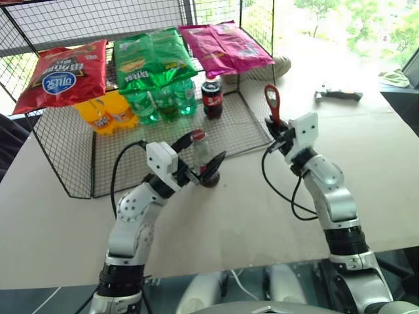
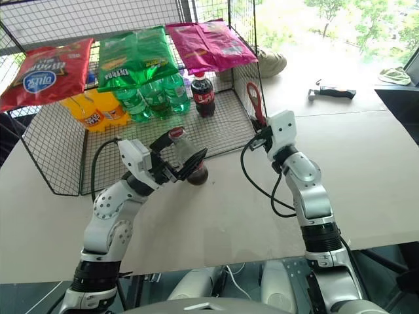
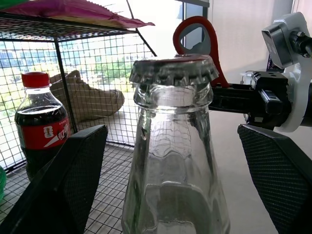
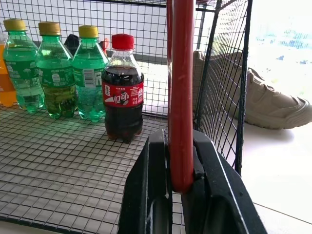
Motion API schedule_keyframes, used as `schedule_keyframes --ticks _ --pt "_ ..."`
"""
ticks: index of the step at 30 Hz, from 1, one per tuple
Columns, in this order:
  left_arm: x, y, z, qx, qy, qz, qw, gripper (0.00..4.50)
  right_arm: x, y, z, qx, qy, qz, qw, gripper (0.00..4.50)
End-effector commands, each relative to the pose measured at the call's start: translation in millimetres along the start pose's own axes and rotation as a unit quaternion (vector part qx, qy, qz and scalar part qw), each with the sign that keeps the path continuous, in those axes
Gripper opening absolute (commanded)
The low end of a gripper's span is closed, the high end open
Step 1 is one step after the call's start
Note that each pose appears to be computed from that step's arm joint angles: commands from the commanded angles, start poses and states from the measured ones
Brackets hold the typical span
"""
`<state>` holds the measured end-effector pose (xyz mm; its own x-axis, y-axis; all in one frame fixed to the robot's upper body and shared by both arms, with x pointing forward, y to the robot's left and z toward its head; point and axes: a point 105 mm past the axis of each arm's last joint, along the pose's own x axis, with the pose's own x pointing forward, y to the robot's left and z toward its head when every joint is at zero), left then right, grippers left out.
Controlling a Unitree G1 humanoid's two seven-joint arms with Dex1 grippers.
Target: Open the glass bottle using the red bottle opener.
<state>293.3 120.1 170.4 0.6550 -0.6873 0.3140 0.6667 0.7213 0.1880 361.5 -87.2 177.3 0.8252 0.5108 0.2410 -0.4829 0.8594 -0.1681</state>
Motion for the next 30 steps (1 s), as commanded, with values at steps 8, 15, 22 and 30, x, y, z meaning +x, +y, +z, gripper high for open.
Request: schedule_keyframes --ticks 8,15,22,30 --pt "0 1 8 0.006 -0.019 0.0 1.0 1.92 6 6 21 -0.016 -0.04 0.016 0.999 0.0" --pt "-5 0 2 0.005 -0.003 0.001 1.0 1.9 8 18 29 -0.047 -0.055 0.046 0.996 0.0" --pt "-4 5 2 0.006 -0.003 0.008 1.0 1.9 10 65 37 -0.204 -0.115 0.136 0.963 0.0" --pt "-1 6 0 0.0 -0.001 0.01 1.0 1.9 21 108 22 -0.299 -0.17 0.188 0.92 0.0"
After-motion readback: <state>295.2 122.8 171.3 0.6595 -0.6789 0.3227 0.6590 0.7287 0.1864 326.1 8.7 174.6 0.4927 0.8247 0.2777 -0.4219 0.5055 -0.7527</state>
